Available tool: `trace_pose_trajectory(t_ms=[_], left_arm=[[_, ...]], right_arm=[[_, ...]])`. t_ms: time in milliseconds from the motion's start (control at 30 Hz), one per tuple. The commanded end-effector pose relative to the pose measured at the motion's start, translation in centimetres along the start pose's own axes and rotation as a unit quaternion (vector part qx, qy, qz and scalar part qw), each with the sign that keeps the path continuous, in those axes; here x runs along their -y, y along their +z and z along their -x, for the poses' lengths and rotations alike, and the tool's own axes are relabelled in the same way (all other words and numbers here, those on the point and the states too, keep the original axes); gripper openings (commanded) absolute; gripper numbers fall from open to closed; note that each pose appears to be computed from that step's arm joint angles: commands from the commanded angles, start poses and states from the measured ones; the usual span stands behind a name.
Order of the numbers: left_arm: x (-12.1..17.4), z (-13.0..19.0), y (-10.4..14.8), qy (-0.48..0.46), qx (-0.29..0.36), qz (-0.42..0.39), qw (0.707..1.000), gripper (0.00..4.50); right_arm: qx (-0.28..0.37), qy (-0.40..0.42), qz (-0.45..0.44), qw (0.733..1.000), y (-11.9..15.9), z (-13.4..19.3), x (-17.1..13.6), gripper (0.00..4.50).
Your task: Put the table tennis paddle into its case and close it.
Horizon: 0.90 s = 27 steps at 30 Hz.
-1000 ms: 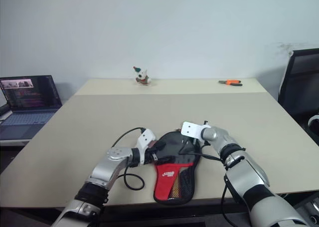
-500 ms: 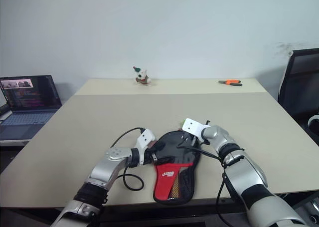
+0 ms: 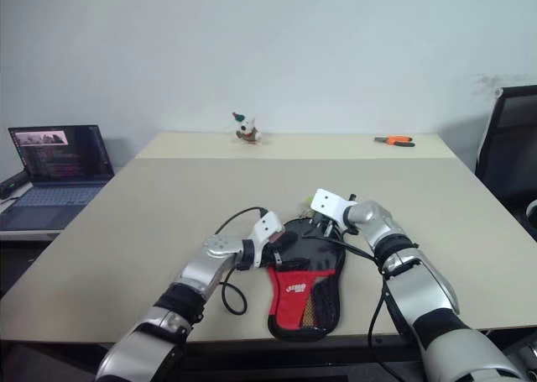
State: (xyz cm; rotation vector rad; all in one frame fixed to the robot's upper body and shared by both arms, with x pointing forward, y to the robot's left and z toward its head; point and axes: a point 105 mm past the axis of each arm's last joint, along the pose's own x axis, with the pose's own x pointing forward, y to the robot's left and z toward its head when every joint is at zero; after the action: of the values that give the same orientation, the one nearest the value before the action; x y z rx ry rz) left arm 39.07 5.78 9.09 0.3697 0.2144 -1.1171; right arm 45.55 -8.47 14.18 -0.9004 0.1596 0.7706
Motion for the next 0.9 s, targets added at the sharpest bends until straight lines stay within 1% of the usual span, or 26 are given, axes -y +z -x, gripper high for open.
trace_pose_trajectory(t_ms=[33, 133, 333, 367, 467, 633, 767, 900], left_arm=[[1.1, -0.4, -3.5, -0.017, -0.054, 0.024, 0.998, 4.5], [1.5, -0.6, -4.1, -0.024, -0.059, 0.029, 0.998, 4.5], [1.8, -1.0, -4.5, -0.029, -0.062, 0.031, 0.997, 4.5], [1.9, -1.1, -4.5, -0.03, -0.062, 0.032, 0.997, 4.5], [2.0, -1.3, -4.5, -0.031, -0.061, 0.034, 0.997, 4.5], [2.0, -1.5, -4.6, -0.029, -0.062, 0.037, 0.997, 4.5], [1.9, -1.6, -4.7, -0.026, -0.064, 0.038, 0.997, 4.5], [2.0, -1.9, -4.6, -0.022, -0.064, 0.038, 0.997, 4.5]], right_arm=[[0.013, -0.014, -0.004, 1.0, 0.1, 1.2, 1.3, 0.03], [-0.003, -0.014, 0.008, 1.0, -1.0, 2.1, 1.6, 0.03], [-0.065, -0.015, 0.04, 0.997, -5.1, 4.6, 2.0, 0.03], [-0.075, -0.011, 0.046, 0.996, -5.9, 5.2, 1.9, 0.03], [-0.089, 0.004, 0.057, 0.994, -7.2, 6.7, 1.3, 0.03], [-0.096, 0.04, 0.073, 0.992, -7.6, 9.5, 0.0, 0.03], [-0.094, 0.07, 0.075, 0.99, -6.8, 11.3, -1.2, 0.03], [-0.095, 0.133, 0.078, 0.983, -5.7, 14.5, -3.5, 0.03]])
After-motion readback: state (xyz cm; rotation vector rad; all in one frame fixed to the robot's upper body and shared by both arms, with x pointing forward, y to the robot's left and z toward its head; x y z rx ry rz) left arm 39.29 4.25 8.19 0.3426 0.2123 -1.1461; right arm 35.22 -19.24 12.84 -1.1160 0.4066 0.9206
